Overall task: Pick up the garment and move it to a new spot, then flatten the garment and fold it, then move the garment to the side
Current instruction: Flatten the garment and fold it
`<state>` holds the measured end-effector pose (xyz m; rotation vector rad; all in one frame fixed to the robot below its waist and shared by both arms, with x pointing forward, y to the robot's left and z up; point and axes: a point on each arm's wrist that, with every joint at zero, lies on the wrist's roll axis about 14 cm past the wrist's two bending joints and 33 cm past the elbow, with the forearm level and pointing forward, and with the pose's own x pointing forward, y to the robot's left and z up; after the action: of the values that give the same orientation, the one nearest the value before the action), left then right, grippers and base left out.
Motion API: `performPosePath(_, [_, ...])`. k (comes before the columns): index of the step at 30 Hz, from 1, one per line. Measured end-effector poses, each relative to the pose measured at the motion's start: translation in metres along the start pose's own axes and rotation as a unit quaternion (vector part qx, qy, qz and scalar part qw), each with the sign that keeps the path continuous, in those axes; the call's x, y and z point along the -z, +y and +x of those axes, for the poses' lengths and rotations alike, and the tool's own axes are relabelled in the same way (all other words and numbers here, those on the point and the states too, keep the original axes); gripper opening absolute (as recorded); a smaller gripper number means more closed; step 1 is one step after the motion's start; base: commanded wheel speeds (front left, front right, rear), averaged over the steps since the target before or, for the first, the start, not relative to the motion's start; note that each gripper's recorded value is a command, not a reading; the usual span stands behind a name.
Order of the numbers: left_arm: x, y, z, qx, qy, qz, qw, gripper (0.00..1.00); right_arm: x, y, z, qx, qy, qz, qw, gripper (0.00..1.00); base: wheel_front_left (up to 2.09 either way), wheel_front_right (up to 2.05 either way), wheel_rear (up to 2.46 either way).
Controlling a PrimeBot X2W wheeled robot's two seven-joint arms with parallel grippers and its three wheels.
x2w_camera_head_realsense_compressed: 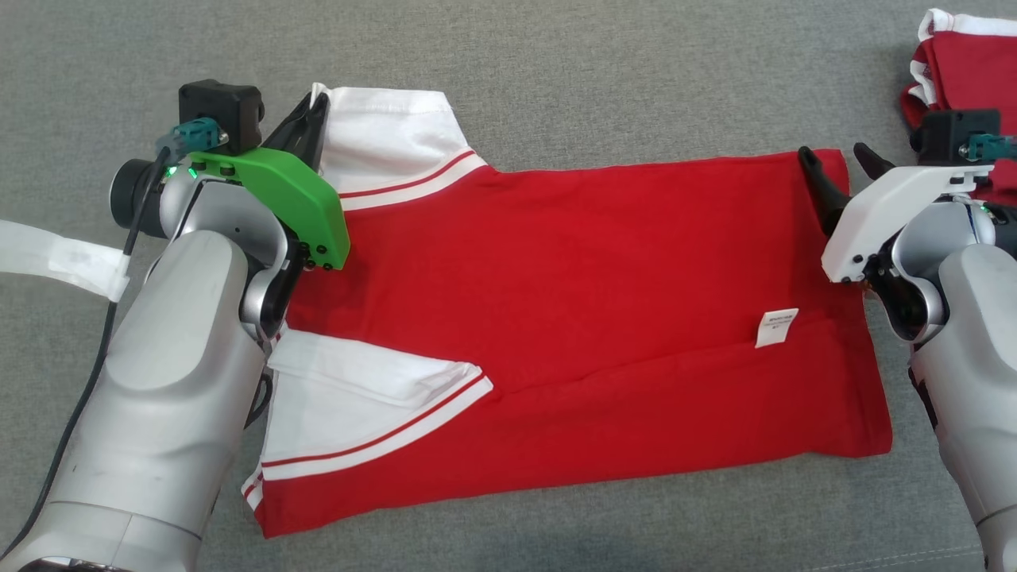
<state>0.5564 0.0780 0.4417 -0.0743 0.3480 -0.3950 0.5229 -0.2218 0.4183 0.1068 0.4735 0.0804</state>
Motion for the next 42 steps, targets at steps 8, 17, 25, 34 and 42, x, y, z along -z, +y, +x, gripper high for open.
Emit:
performPosePath(8, [0.001,0.004,-0.005,-0.005,-0.001,-0.001,1.000,0.00,0.019,-0.006,0.010,0.009,0.041,0.000,0.999,1.00,0.00,0.00,0.00])
performPosePath(17, [0.000,0.002,-0.006,-0.001,-0.001,0.001,1.000,0.00,0.026,-0.004,0.014,0.005,0.061,-0.011,0.998,0.45,0.00,0.00,0.00])
performPosePath(25, [-0.001,0.004,-0.012,-0.004,-0.004,0.000,1.000,0.00,0.022,-0.001,0.015,0.002,0.051,-0.025,0.998,0.00,0.00,0.00,0.00])
performPosePath(34, [-0.014,-0.002,-0.035,-0.001,-0.045,-0.015,0.999,0.00,-0.006,0.010,0.000,-0.017,-0.026,-0.018,0.999,0.00,0.00,0.00,0.00])
performPosePath(42, [-0.021,-0.013,-0.078,0.001,-0.083,-0.014,0.996,0.00,-0.011,0.011,-0.037,-0.031,-0.084,0.003,0.996,0.00,0.00,0.00,0.00])
